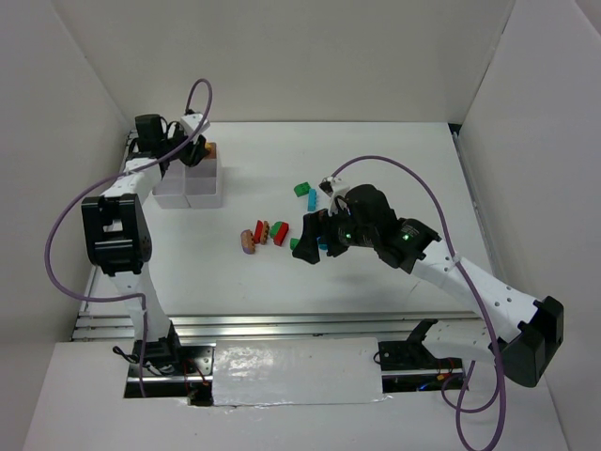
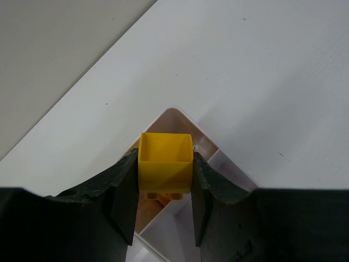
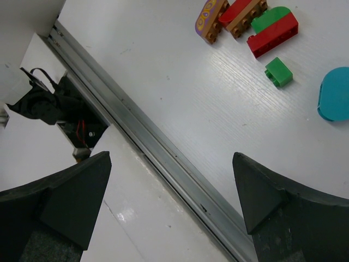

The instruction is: Sort the legos into containers by color

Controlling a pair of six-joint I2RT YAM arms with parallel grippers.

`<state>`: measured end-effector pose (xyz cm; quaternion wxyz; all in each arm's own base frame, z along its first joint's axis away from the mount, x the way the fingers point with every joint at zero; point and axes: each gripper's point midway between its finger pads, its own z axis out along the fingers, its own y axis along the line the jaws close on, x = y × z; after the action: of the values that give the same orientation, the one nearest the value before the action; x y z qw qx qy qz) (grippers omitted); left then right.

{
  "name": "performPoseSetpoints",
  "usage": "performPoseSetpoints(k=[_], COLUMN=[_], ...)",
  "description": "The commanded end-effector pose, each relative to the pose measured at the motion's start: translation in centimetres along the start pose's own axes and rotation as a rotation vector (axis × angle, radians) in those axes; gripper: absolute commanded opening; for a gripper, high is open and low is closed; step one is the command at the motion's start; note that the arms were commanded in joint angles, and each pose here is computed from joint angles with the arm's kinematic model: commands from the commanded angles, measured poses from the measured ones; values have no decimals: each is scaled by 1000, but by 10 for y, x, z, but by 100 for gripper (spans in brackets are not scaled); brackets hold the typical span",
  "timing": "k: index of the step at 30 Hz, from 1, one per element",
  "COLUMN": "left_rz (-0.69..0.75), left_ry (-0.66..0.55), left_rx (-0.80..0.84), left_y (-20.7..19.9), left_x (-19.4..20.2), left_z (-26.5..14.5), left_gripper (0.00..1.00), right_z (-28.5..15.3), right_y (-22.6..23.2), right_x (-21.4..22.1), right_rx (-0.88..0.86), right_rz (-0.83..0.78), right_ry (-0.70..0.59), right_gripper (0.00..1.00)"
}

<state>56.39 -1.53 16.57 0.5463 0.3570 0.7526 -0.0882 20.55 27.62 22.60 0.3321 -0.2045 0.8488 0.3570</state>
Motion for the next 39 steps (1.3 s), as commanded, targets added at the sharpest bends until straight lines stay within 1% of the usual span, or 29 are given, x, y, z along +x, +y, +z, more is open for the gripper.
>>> performPoseSetpoints(k=[1,3,4,5,6,13,16,17,19,20,21,23,24,25,26,27,28,29,30,31,32,33,34,35,36,37,38,39], left_rz=[22,13,5,2,3,-2,-9,-10,-60,-81,-193,-328,-475,-573,-619,-667,-730,-761,-865,-892,-918,-959,-1029,-1061,-1070,-1077,-1063,-1076], left_ry=[-42,-41,-39,-43,-48,-68,-84,-101,-126,-132,-135,-152,-171,-96,-85,-93,-44,-83,-86,-157,-277,-271,-248,-199,-183,-184,-230,-203], left_rx=[19,13,7,4,4,-3,-43,-74,-108,-178,-216,-347,-456,-458,-466,-451,-454,-482,-499,-542,-570,-584,-631,-650,-637,-597,-563,-527], left_y=[-5,-7,-7,-6,-6,-8,-3,2,5,15,18,38,54,46,45,41,31,28,17,20,9,-3,-7,-10,-16,-24,-30,-40], left_x=[-7,-5,-4,-6,-8,-27,-41,-53,-68,-81,-87,-111,-127,-115,-118,-129,-119,-132,-121,-130,-157,-140,-136,-123,-117,-114,-124,-114], left_z=[-2,-3,-3,-4,-5,-18,-30,-39,-48,-61,-67,-92,-108,-115,-125,-134,-140,-160,-164,-175,-207,-208,-220,-218,-215,-210,-214,-208], left_gripper=[25,26,41,63,99,100,100,100,100,99,99,100,100,100,99,100,99,100,100,100,100,100,100,100,99,100,99,99], right_z=[-5,-5,-5,-5,-5,-3,-2,-1,3,5,7,15,26,30,31,40,43,44,54,59,61,71,73,77,86,91,95,103], right_y=[10,10,11,11,11,12,13,12,8,6,3,-8,-17,-23,-32,-42,-46,-53,-66,-70,-72,-82,-83,-86,-94,-93,-94,-101], right_x=[-16,-14,-14,-14,-14,-13,-14,-14,-14,-14,-15,-15,-10,-10,-13,-8,-14,-9,-4,-3,-5,1,-3,-4,2,-4,-2,3], right_rx=[-36,-40,-45,-46,-48,-54,-59,-57,-37,-28,-13,54,95,131,194,248,281,328,387,409,435,475,496,515,545,547,557,581], right_rz=[-7,-6,-4,-3,-3,-4,-3,-1,12,16,30,57,91,113,134,184,204,227,246,252,274,282,298,303,306,310,318,318], right_ry=[-49,-49,-50,-51,-50,-47,-48,-49,-49,-51,-52,-25,7,16,13,37,26,48,68,78,82,112,109,111,139,131,145,159], right_gripper=[100,100,100,100,100,100,100,100,100,100,100,100,100,100,100,100,100,100,100,100,99,99,96,96,94,92,87,85])
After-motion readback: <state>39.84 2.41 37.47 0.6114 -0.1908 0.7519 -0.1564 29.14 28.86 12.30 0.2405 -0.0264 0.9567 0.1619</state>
